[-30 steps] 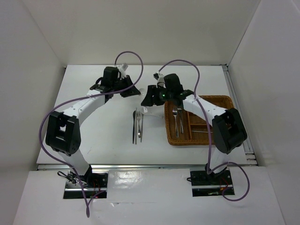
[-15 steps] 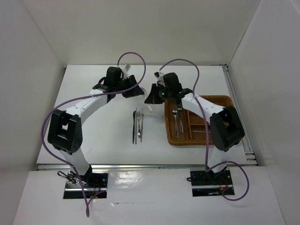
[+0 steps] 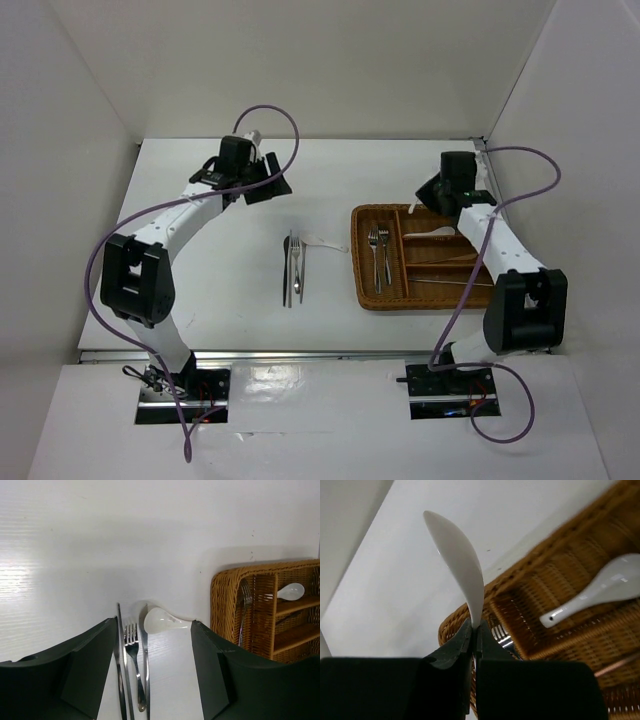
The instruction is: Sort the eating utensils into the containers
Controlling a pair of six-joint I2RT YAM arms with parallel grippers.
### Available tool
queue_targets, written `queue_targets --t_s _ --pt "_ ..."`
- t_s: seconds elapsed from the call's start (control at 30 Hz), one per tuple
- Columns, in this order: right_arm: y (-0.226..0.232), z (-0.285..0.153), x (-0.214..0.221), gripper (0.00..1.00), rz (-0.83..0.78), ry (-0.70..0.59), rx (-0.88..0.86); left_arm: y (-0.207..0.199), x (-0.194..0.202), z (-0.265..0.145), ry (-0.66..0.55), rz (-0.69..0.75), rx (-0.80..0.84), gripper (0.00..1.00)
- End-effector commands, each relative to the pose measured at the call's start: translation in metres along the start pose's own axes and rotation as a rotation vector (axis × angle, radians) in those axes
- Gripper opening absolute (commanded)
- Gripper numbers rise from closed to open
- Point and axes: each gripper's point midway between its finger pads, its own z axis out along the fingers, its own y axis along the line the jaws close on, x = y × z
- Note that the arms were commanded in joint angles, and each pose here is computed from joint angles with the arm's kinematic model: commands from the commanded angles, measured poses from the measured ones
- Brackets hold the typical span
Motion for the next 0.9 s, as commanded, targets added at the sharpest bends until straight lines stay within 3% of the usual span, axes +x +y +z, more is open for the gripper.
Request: queue_targets --t_s 0.0,0.23,0.43,0.87 --pt "-0.049 -0.005 -0.008 0.0 0.23 -0.06 0.251 0.003 -0.003 -0.002 -0.016 0.013 -0.014 0.75" --pt "-0.083 0.012 -0.002 0.0 0.381 -0.073 0.447 0.007 -0.001 -0.001 -0.014 0.002 -0.028 0.75" --pt "-0.077 0.021 -0.009 0.0 0.425 -0.105 0.425 0.017 0.003 0.002 -0.016 -0.001 -0.065 0.76" --pt "-0.09 0.044 0.013 0.0 0.481 -0.05 0.492 0.027 0.009 0.0 -0.008 0.014 -0.105 0.76"
